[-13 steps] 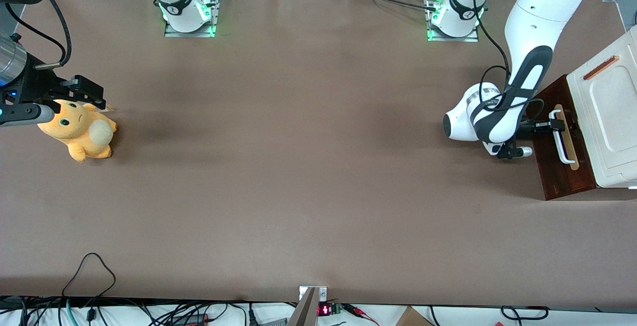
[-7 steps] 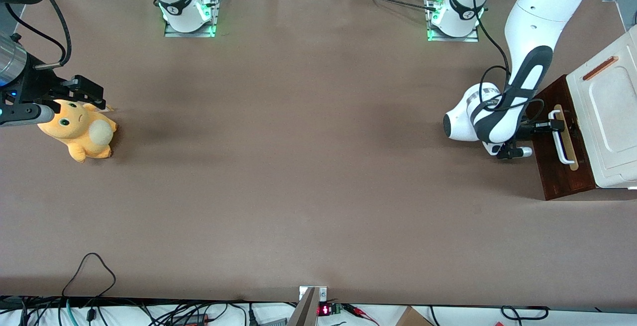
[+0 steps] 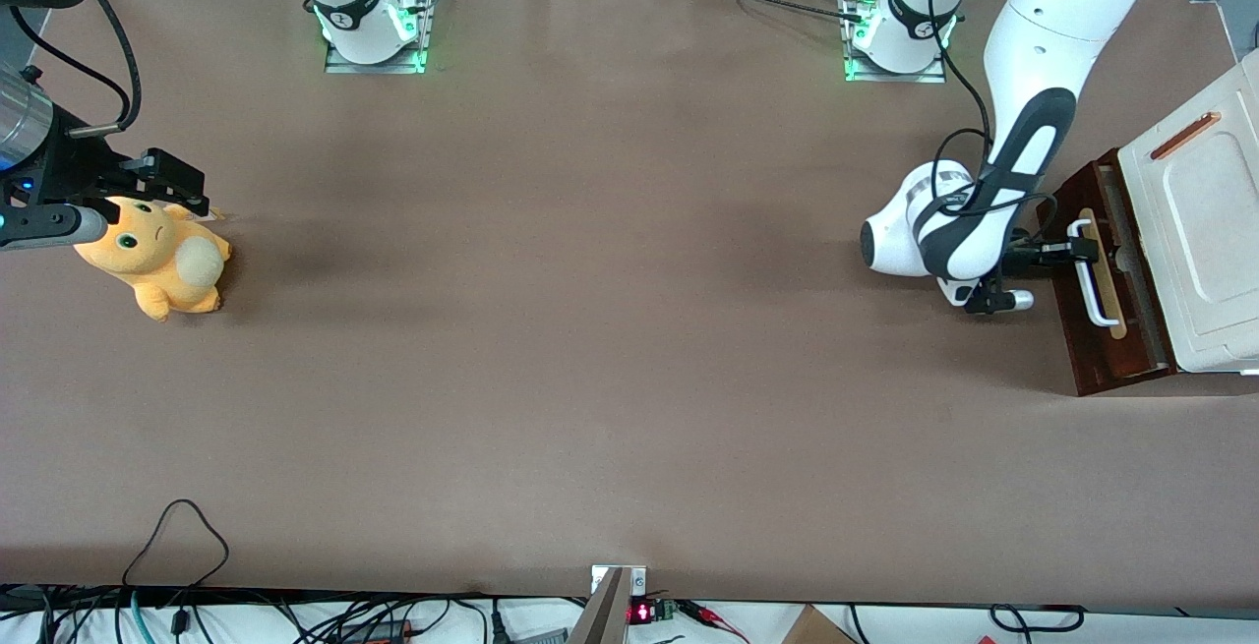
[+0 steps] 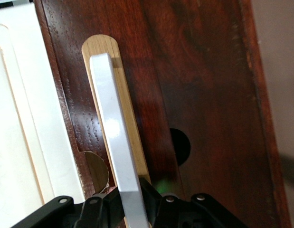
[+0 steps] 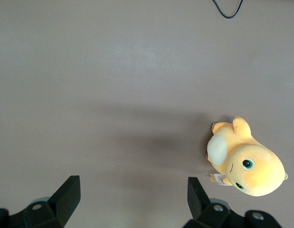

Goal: Open lower drawer with left arm only
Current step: 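Pull the handle away from the cabinet with the left gripper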

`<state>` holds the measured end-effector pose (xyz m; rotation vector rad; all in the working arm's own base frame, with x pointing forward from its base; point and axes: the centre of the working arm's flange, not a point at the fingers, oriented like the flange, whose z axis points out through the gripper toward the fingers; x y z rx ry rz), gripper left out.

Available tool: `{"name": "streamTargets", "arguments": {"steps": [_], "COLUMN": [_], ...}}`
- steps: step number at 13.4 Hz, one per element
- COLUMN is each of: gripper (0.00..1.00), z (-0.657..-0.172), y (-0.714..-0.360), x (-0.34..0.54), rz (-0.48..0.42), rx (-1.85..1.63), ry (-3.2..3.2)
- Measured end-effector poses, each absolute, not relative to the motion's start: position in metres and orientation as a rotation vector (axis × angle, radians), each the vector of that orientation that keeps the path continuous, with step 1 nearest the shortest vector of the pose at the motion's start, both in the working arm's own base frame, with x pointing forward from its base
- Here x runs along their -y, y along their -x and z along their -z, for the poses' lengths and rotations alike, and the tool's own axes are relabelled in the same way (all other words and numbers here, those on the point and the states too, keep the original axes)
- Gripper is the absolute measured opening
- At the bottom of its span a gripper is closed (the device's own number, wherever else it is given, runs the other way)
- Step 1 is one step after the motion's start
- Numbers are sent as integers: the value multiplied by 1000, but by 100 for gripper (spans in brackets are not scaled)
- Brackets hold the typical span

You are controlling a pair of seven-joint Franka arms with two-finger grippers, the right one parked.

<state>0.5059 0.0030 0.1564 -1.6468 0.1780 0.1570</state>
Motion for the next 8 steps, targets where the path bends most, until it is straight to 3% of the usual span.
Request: {"name": "streamTargets", "arguments": {"steps": [8], "gripper": [10], "z": [-159], "y": [-502], "x": [41], "rz": [-117], "rx": [-225], "ry": [1677]}}
